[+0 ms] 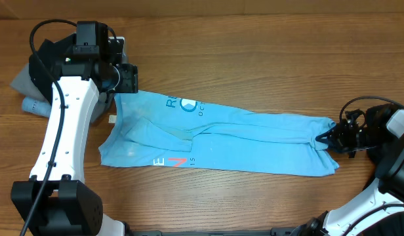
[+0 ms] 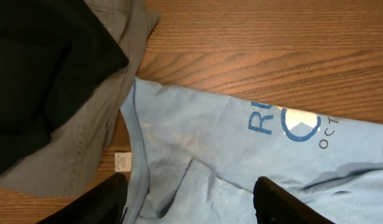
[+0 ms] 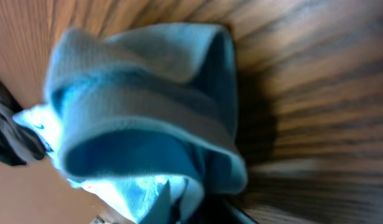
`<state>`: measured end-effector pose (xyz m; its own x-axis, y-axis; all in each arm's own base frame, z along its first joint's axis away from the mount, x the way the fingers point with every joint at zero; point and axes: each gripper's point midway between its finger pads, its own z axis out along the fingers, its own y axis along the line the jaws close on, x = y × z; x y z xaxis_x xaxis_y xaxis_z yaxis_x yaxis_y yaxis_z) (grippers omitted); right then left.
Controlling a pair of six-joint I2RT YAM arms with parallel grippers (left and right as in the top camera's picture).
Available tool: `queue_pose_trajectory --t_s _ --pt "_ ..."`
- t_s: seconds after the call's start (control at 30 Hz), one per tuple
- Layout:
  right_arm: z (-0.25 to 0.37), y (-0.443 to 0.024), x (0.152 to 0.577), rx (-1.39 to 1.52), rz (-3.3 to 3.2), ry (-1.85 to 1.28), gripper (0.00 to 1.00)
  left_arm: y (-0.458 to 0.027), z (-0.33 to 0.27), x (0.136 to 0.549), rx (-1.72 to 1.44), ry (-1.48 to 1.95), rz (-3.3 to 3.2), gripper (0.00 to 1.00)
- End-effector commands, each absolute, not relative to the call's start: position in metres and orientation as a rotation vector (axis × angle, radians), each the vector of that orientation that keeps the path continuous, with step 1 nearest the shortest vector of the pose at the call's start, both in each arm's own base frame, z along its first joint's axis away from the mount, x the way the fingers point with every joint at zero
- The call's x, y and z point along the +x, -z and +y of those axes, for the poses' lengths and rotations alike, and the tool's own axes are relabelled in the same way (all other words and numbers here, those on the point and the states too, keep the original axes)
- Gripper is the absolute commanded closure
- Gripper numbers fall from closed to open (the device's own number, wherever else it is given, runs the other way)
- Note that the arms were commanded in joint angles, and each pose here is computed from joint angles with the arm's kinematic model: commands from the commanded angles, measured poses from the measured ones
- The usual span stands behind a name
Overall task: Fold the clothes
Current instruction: 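Fold the strip's right end leftward over the middle with the right gripper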
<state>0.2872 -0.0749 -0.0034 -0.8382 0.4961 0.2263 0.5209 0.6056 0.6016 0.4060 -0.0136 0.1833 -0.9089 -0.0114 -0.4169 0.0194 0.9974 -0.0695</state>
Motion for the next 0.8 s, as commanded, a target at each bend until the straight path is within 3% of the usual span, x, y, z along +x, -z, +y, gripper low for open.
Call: queue_pose_trajectory --t_s 0.0,0.17,0.4,0.6,0.77 --pt "-0.087 0.038 0.260 -0.912 -2.710 0.805 0.96 -0.188 -0.009 0.407 0.039 0.073 2.699 0.32" --pt "-0.114 0.010 0.282 -0.971 -2.793 0.756 0.96 -0.187 -0.005 0.406 0.041 0.040 2.703 0.32" --pt "-0.176 -0.068 0.307 -1.163 -2.996 0.367 0.96 -0.185 -0.001 0.400 0.030 0.009 2.730 0.31" --pt "-0.166 -0.094 0.316 -1.211 -3.038 0.421 0.96 -0.183 -0.001 0.397 0.031 0.009 2.743 0.31" --pt "-0.118 -0.126 0.331 -1.058 -3.126 0.566 0.96 -0.182 -0.001 0.395 0.030 0.009 2.753 0.30"
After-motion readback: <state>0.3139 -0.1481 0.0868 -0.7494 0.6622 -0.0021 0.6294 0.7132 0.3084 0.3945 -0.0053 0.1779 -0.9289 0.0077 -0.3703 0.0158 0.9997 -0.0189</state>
